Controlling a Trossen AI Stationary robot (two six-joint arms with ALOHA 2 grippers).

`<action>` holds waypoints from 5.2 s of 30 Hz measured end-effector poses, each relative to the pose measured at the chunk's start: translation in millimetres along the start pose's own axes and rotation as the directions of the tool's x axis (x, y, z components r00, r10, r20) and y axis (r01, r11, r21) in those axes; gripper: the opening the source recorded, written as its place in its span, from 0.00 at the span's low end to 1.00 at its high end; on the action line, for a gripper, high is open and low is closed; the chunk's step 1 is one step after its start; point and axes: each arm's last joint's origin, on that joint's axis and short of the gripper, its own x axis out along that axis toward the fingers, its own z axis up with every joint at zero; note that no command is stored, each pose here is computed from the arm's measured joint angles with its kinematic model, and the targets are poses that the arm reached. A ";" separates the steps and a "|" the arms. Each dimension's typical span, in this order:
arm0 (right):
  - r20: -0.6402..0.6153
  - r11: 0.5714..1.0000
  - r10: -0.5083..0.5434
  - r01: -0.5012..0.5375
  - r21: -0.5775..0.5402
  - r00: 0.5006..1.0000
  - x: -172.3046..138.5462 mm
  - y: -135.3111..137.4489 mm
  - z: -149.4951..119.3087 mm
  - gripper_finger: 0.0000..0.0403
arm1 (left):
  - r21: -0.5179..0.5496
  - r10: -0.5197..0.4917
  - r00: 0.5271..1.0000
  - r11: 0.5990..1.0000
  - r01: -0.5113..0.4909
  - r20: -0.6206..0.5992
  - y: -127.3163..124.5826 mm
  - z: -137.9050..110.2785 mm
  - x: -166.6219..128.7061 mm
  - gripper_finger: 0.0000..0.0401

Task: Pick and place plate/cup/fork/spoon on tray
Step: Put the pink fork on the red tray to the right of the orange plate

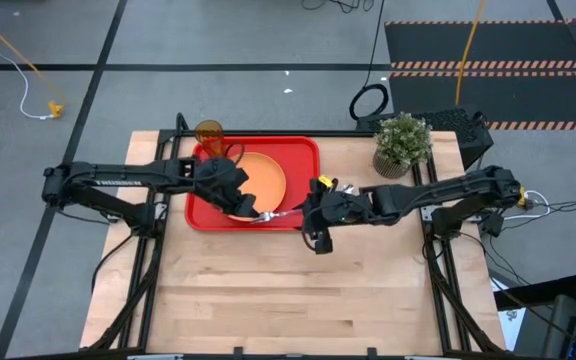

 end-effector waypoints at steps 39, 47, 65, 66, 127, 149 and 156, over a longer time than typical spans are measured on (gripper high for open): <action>-0.148 0.976 -0.032 -0.001 -0.218 0.989 27.3 4.0 -17.9 0.12 | -0.043 -0.082 0.995 0.996 0.079 -0.064 -3.2 12.3 37.5 0.00; -0.147 0.990 -0.030 0.009 -0.140 0.989 27.2 4.6 -17.9 0.09 | -0.049 -0.082 0.995 0.996 0.079 -0.065 -3.2 12.3 37.5 0.01; -0.186 0.979 0.045 -0.006 0.205 0.981 26.3 7.3 -22.3 0.09 | 0.003 -0.205 0.972 0.979 0.206 0.119 -11.7 26.6 -6.6 0.45; -0.187 0.970 0.055 -0.008 0.242 0.981 26.2 7.5 -22.4 0.09 | 0.021 -0.212 0.966 0.977 0.211 0.147 -11.6 27.9 -13.9 0.44; -0.349 -0.245 -0.412 0.266 0.932 0.842 111.6 -111.2 -66.8 0.08 | 0.381 -0.154 0.816 0.921 -0.087 0.557 10.5 22.7 -118.8 0.33; -0.455 -0.197 -0.331 0.411 0.890 0.827 155.1 -94.2 -102.2 0.08 | 0.345 -0.172 0.834 0.938 -0.023 0.524 7.3 18.1 -115.7 0.33; -0.485 -0.192 -0.320 0.446 0.874 0.814 153.9 -94.3 -105.9 0.11 | 0.348 -0.172 0.834 0.937 -0.026 0.525 7.3 18.2 -115.7 0.33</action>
